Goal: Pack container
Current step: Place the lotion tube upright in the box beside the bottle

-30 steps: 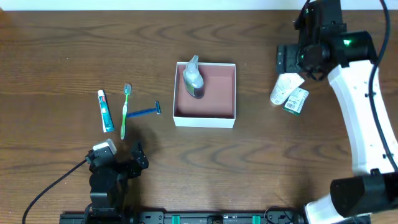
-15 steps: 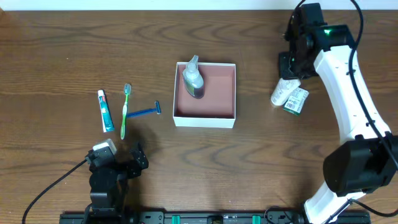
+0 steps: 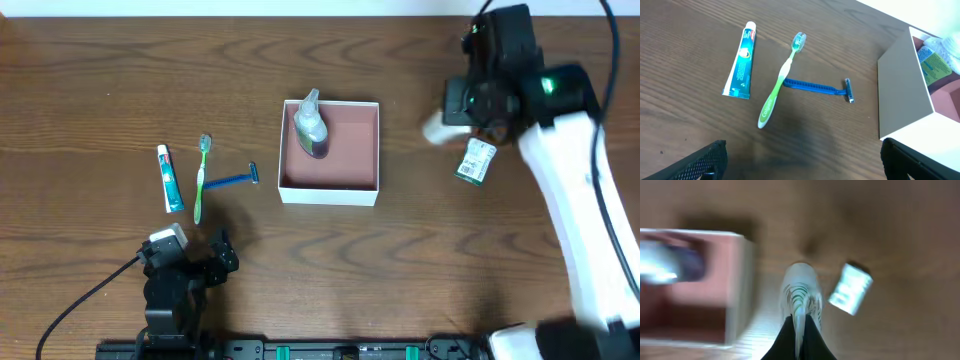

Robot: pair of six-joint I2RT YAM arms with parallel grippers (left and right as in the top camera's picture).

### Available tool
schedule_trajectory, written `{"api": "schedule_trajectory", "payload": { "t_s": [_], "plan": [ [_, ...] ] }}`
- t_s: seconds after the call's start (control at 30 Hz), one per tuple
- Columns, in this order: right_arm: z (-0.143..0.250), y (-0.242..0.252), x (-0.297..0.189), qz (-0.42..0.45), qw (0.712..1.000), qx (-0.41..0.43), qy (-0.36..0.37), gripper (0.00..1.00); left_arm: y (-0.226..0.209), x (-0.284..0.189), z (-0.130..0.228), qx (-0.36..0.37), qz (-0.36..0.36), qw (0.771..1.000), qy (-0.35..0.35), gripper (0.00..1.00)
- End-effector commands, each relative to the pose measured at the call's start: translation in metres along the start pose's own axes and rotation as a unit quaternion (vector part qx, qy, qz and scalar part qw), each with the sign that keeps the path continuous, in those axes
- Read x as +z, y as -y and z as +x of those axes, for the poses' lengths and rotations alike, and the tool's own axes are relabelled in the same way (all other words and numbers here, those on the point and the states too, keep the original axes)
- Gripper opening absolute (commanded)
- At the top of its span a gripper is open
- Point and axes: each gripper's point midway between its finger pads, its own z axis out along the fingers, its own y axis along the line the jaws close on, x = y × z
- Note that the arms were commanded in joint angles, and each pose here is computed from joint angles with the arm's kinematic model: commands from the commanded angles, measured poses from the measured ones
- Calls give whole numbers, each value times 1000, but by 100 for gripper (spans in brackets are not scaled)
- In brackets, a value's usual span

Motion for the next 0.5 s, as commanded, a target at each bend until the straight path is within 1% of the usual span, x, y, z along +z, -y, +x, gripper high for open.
{"api": "schedule_trajectory", "payload": {
  "t_s": [0.0,0.07,0.2,0.3,0.47],
  "plan": [
    [-7,-39,-63,-55,995,-7,84,1,-2,3,5,10,-2,1000,-6,98],
    [-5,-60,-79,-78,991,-15,106,1,-2,3,5,10,-2,1000,-6,98],
    [3,-92,-82,-109,989,-18,102,1,-2,3,5,10,-2,1000,-6,98],
    [8,-109,-63,-109,991,-16,80,1,-2,3,5,10,-2,1000,-6,98],
    [5,-125,-4,-81,996,-8,46,1,-2,3,5,10,-2,1000,-6,98]
  ]
}}
